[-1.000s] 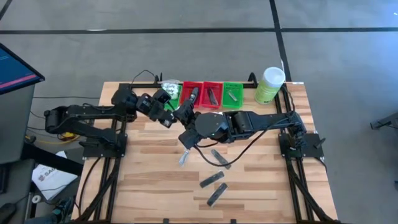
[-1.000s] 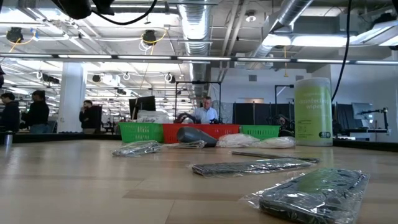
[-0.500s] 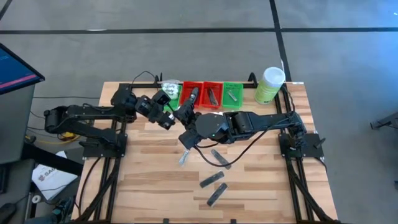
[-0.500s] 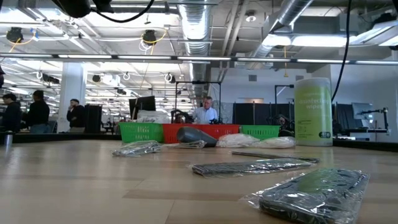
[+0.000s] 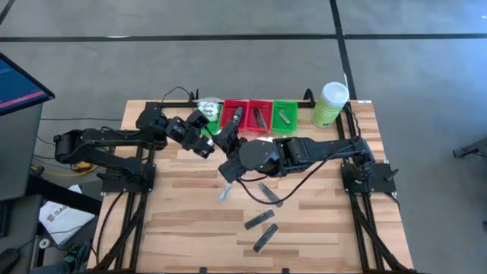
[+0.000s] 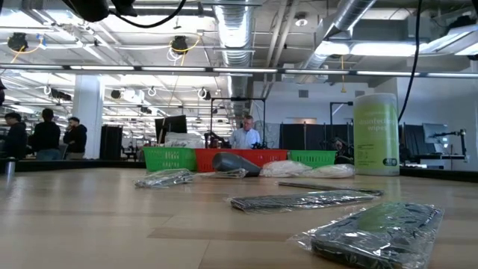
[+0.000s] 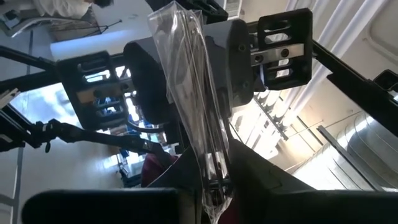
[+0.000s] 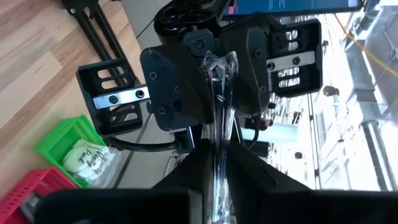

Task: Pick & Place Travel size toiletries
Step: Put the nail cutter into the right green basket

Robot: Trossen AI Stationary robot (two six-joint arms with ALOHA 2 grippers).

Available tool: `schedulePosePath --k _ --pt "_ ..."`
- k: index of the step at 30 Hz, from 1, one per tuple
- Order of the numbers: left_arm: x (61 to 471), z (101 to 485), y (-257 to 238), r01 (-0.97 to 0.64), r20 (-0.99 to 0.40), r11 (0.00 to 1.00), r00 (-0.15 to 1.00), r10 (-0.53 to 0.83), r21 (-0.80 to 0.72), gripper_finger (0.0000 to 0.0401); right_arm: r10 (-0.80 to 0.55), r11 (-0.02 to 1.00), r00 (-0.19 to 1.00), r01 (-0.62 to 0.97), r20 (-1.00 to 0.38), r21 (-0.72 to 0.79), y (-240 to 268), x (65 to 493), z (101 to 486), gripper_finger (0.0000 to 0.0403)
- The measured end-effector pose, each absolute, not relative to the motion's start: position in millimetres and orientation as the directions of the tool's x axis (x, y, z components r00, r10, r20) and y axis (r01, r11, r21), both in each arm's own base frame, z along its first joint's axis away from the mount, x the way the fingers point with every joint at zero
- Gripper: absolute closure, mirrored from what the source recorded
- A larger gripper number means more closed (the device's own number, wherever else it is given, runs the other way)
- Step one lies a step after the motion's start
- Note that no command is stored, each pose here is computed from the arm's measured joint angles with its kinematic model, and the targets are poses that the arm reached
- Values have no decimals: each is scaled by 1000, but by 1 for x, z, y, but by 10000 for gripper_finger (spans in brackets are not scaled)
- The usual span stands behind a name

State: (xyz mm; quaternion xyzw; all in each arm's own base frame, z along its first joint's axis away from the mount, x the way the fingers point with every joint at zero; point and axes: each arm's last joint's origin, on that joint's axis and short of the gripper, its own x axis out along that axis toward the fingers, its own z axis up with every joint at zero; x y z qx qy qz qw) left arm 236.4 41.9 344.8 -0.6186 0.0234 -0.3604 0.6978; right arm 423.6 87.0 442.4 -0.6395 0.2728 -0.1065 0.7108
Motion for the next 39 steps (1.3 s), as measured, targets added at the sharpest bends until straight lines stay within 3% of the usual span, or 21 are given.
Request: schedulePosePath --k 10,18,22,26,31,39 --pt "236 345 42 492 421 -1 743 -520 -871 354 -546 329 807 -40 -225 -944 84 423 445 257" --pt "233 348 52 532 453 54 765 -457 -845 354 -646 482 753 276 -125 -832 82 411 466 149" --pt "231 349 59 533 464 72 789 -403 -843 354 -702 633 705 554 -101 -541 66 375 497 150" --pt "229 350 62 553 478 120 794 -375 -824 354 -646 756 735 652 -205 -45 34 335 512 182" --pt "230 350 62 571 499 197 807 -316 -797 354 -431 758 855 516 -288 398 8 312 523 223" --pt "232 350 62 568 513 338 823 -242 -751 354 -85 713 988 152 -130 685 14 332 536 245"
